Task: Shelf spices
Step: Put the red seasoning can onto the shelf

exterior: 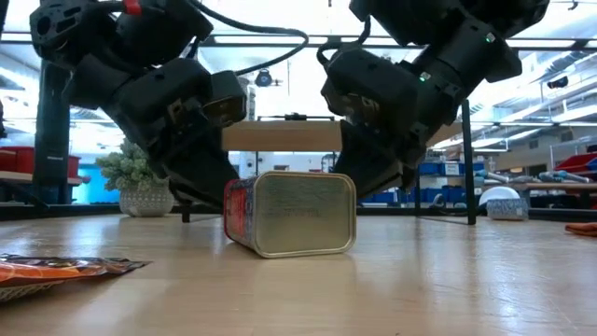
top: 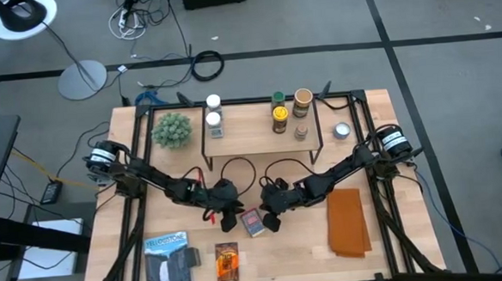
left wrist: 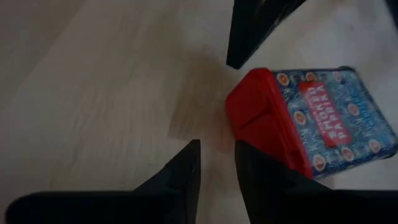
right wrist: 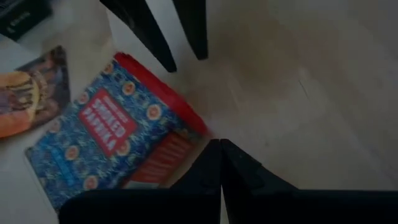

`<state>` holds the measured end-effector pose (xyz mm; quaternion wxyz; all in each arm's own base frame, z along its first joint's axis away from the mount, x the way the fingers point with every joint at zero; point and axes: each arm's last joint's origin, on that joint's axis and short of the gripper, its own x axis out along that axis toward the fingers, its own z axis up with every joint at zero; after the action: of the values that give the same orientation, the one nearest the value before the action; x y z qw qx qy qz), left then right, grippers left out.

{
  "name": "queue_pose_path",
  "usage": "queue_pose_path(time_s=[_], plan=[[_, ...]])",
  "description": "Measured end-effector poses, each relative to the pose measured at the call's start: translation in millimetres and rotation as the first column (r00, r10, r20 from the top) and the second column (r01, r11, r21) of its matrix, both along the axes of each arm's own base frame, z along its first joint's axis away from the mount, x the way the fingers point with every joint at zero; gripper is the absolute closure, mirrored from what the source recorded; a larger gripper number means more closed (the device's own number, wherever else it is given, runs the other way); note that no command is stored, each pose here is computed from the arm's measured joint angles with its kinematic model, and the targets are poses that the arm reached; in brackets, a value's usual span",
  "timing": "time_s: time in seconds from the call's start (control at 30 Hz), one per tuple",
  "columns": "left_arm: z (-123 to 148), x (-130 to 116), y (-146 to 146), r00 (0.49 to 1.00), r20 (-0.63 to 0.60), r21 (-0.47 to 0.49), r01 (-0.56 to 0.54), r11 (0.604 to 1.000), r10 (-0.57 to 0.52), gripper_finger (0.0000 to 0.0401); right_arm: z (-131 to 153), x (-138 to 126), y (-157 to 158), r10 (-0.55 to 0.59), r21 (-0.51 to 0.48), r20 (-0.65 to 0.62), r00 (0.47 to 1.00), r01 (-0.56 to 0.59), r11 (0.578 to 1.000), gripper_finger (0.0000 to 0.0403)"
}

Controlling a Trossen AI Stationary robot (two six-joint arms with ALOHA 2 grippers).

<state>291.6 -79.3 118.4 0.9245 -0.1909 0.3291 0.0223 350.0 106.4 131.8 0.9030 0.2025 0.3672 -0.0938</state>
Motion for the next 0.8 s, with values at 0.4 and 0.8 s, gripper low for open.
queue_pose_path(time_s=[0.4, 0.8], plan=[[3.2, -4.5, -0.2, 0.977, -0.214, -0.001, 0.008, 1.0, -0.008, 0.0323, -2.9, -3.1, -0.8, -0.017, 0.008, -0.044, 0.999, 0.017, 1.0, 0.0403], [10.1, -5.3, -21.7, 0.958, -0.253, -0.121, 0.106, 0.987, -0.133, 0.0332, -0.1, 0.1, -0.1, 0.015, -0.003, -0.004, 1.0, -0.015, 1.0, 0.0403]])
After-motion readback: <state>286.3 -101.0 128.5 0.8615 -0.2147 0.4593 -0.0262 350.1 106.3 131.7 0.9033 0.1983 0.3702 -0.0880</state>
